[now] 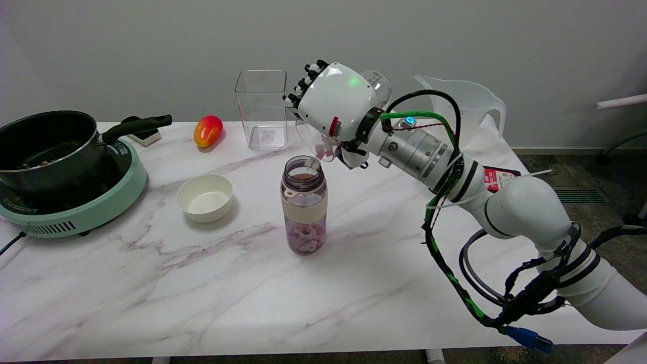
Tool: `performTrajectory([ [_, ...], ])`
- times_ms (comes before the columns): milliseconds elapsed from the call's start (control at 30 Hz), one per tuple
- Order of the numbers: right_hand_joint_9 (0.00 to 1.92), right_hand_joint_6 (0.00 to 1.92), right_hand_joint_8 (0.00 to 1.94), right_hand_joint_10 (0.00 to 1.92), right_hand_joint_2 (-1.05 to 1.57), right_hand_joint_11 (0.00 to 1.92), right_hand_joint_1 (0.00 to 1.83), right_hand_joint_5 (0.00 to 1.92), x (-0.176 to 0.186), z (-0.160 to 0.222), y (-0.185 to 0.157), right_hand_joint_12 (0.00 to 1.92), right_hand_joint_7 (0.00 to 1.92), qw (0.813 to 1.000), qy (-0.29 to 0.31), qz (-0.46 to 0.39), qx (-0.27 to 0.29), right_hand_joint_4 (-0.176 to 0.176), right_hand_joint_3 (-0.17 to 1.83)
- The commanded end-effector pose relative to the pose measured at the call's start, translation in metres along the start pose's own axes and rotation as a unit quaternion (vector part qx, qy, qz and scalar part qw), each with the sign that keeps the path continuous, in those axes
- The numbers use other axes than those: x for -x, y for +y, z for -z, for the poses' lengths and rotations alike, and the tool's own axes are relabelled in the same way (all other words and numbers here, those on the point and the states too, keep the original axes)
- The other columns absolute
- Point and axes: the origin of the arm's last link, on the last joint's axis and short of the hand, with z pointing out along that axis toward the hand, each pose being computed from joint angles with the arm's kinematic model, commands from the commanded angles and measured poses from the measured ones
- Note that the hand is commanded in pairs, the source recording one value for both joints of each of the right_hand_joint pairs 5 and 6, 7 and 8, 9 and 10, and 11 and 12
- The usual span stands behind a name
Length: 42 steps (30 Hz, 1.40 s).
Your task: Pour the contents of the measuring cup into the bottle.
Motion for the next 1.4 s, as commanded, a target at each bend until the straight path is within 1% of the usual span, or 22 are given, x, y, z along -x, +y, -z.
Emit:
performTrajectory([
  [33, 1.10, 0.86, 1.17, 1.10, -0.10, 0.83, 1.52, 0.86, -0.0017, -0.0006, -0.0001, 0.83, 1.17, 1.000, 0.001, 0.010, -0.002, 0.000, 1.35],
  [933, 1.11, 0.86, 1.18, 1.11, -0.12, 0.83, 1.52, 0.86, -0.0051, 0.0002, 0.0001, 0.83, 1.18, 0.999, 0.005, 0.042, -0.013, 0.000, 1.35],
  [1200, 1.13, 0.88, 1.19, 1.13, -0.05, 0.84, 1.51, 0.88, -0.0068, 0.0003, -0.0017, 0.84, 1.19, 0.998, 0.006, 0.053, -0.016, 0.000, 1.26],
  [1400, 1.14, 0.88, 1.19, 1.14, -0.03, 0.85, 1.51, 0.88, -0.0076, -0.0002, -0.0021, 0.85, 1.19, 0.998, 0.006, 0.059, -0.017, 0.000, 1.25],
])
